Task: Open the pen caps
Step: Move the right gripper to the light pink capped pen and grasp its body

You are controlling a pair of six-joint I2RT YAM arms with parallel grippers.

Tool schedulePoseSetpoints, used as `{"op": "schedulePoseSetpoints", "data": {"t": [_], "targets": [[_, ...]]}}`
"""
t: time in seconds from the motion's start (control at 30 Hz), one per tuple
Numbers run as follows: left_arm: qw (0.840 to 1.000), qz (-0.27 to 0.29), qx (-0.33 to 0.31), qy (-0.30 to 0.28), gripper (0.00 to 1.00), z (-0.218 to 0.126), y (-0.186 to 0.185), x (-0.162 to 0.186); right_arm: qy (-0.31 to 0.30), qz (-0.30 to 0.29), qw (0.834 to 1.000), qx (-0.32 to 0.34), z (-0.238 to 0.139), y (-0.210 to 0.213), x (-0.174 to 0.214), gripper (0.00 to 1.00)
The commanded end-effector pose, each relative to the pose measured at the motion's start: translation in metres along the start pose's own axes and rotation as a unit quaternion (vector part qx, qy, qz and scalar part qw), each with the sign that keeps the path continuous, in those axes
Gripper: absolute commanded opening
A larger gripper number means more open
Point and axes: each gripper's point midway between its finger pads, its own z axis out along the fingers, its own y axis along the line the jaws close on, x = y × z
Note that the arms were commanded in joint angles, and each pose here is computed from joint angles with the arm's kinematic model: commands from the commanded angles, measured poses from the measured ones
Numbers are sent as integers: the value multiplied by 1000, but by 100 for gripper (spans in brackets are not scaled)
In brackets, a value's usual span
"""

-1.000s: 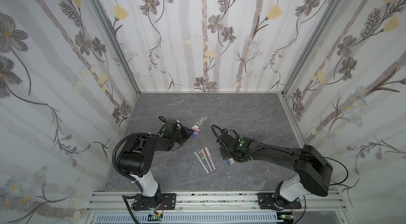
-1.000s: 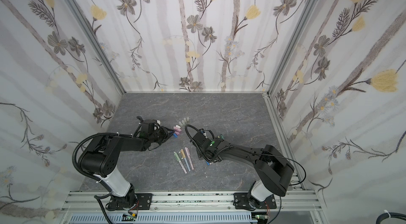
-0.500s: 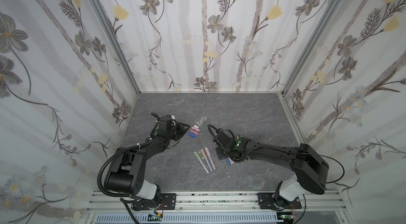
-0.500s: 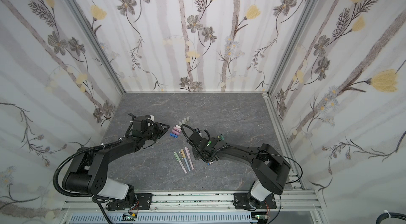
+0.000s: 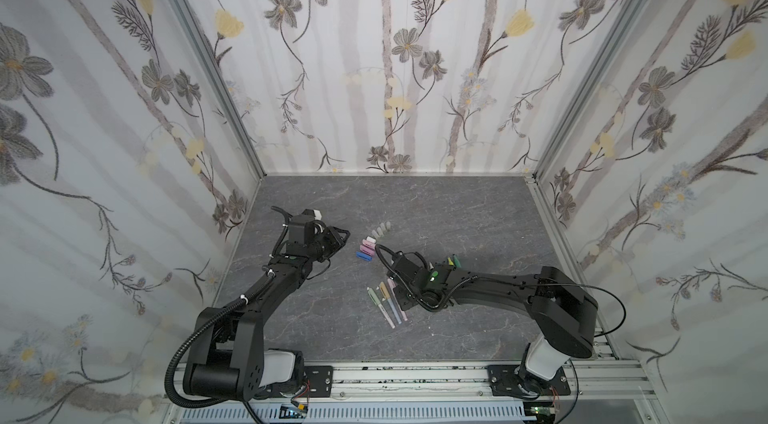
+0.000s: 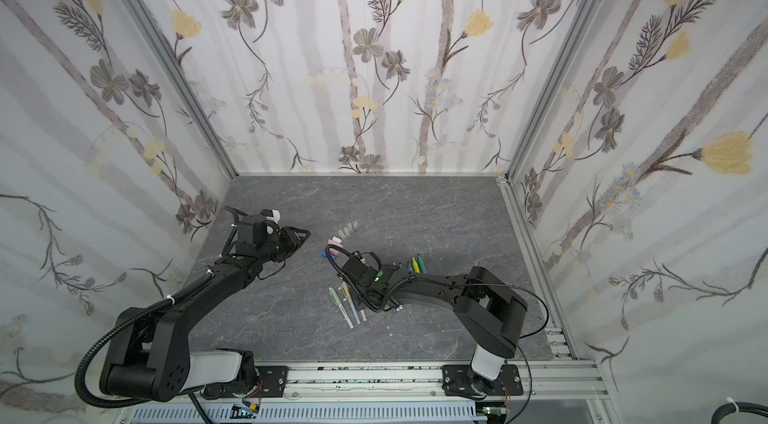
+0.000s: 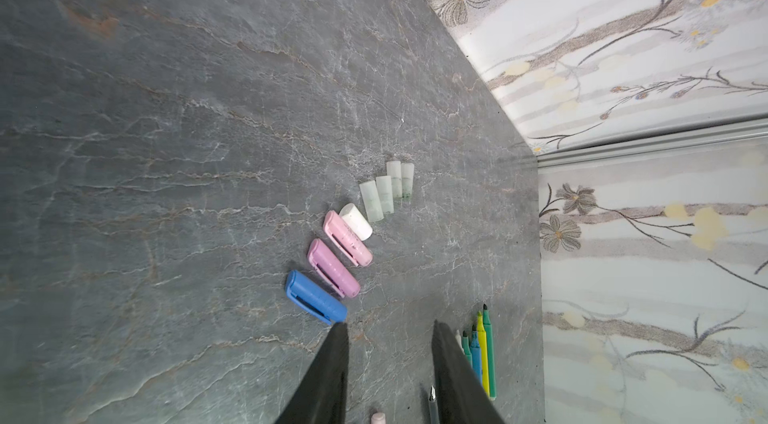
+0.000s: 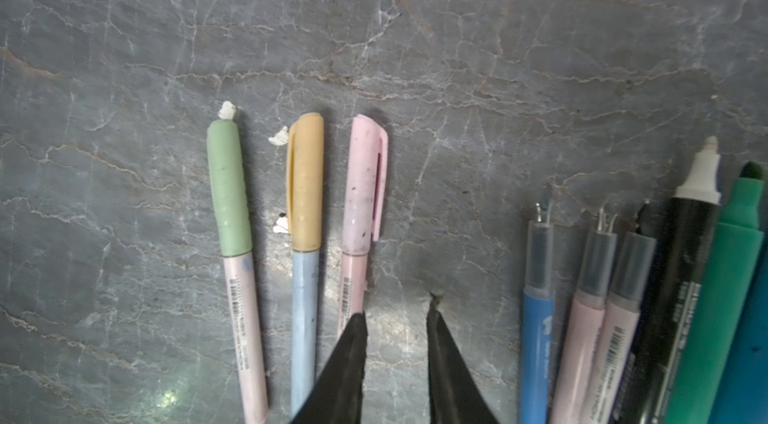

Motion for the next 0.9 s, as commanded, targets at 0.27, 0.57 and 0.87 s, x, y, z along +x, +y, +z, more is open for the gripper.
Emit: {"op": "schedulePoseSetpoints", "data": {"t": [0.27,0.57,0.87], "targets": [[1000,16,-4,7,34,-6,9,6,23,8,1000,-10,13,13,10,33],[1000,17,-6,7,34,-8,12,8,46,4,999,6,27,10,25,31],[999,25,3,20,35,-10,3,8,62,6,998,5,34,7,40,16]]}}
